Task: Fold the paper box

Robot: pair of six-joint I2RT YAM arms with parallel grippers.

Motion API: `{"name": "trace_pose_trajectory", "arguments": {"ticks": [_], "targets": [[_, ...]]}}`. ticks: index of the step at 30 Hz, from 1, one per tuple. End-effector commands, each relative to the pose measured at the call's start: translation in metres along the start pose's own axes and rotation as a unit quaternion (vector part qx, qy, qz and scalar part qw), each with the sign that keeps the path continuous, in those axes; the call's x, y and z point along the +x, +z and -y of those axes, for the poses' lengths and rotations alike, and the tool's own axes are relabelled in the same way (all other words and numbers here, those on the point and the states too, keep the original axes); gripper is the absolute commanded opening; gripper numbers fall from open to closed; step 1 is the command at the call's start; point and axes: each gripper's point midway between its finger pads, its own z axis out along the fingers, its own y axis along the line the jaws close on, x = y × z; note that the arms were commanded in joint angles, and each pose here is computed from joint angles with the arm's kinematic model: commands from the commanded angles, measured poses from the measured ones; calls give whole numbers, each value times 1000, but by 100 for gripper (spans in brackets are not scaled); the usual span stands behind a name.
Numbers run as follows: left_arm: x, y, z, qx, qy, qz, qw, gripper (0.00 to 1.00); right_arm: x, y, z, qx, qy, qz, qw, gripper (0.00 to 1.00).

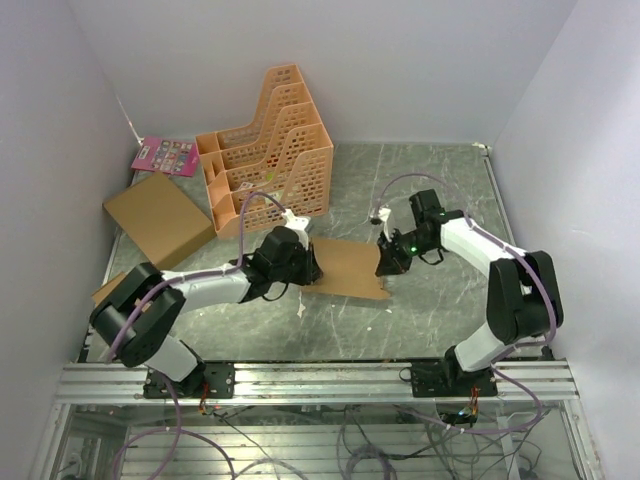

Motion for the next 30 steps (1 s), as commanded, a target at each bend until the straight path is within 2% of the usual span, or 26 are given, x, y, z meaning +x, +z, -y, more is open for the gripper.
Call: {"name": "trace_pose_trajectory", "arguments": {"ticks": [1,4,7,9,11,13,15,18,22,30], "targets": [[-33,-23,28,49,-6,54,997,25,-27,-29,-13,-40,4,96,995,14],[-46,-40,34,62,-14,95,993,29,-32,-41,-5,-42,50,137,988,23],[-52,-55,31,59,-23,134,989,35,-26,-42,11,-30,125,163,978,38],[-53,-65,23,50,-37,165,984,46,-21,-40,23,-19,178,172,969,46],[-53,-74,14,42,-59,199,977,62,-15,-35,34,-4,227,170,959,50],[-55,-82,7,42,-87,235,967,78,-10,-30,44,12,262,167,951,52],[-50,-87,0,44,-109,251,961,88,-6,-25,47,11,294,163,942,52],[-44,-88,-7,40,-122,250,960,91,-1,-16,49,1,326,157,932,50],[-39,-81,-11,46,-129,230,963,91,9,-5,52,-7,359,139,923,41],[-34,-68,-18,59,-150,214,964,90,21,12,51,-18,382,109,917,30]]}}
